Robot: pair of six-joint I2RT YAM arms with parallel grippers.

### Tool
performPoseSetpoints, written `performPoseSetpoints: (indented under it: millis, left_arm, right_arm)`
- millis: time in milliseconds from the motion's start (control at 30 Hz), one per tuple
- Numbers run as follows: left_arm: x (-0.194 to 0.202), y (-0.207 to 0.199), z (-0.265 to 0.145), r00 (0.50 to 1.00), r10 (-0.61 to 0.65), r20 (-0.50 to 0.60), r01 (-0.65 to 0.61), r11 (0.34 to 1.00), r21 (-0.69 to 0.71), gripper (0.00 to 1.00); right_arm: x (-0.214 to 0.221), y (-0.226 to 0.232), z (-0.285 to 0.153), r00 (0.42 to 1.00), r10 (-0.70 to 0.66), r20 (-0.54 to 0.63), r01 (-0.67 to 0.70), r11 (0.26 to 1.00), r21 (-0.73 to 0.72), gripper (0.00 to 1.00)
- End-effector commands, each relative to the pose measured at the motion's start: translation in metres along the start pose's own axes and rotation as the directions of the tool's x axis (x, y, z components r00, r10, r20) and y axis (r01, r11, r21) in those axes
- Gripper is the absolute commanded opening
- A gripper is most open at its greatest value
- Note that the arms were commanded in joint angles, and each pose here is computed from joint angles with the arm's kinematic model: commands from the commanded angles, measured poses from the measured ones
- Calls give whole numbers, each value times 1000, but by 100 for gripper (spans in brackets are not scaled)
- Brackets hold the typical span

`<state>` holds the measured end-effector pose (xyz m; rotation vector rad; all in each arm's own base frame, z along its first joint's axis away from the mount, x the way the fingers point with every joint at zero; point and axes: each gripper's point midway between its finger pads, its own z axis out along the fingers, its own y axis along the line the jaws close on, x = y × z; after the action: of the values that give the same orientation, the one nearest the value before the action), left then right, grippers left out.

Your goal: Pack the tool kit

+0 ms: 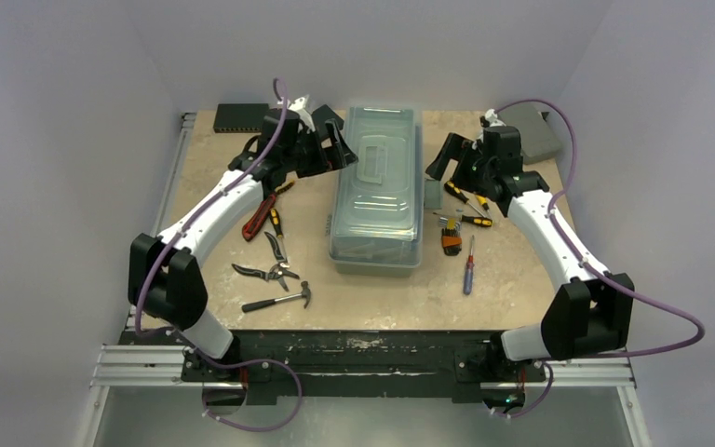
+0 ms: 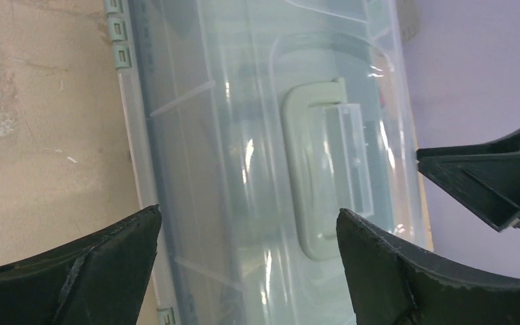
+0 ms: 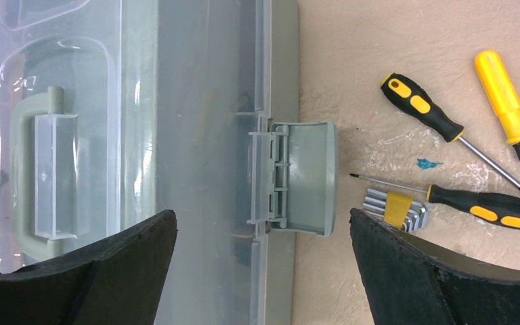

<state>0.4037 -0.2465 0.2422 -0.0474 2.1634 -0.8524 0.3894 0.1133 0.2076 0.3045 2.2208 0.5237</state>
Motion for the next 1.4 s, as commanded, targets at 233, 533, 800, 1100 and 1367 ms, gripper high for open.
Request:
performPoseSetpoints:
  millis: [233,533,800,1100,1367]
  left_arm:
    - [0,9,34,998,-15,-66,12,999,-35,91]
    - [34,22,50,987,-65,-148,65,998,-6,69]
    - [41,22,46,977,-129,-168,143,987,71,40]
    - [38,28,38,964,-201,-173,227,963,147,27]
    - [40,37,34,962,-213,-172,239,960,147,26]
  right_arm:
    - [-10,16,2,1000,-10,15,11,998,-59,99]
    - [9,15,19,998,7,-54,-10,998,-64,99]
    - [0,27,16,999,-11,-43,8,997,-77,99]
    - [-11,37,10,999,-7,-36,3,994,-105,99]
    - [-9,47,11,998,1,-60,-12,985,-169,99]
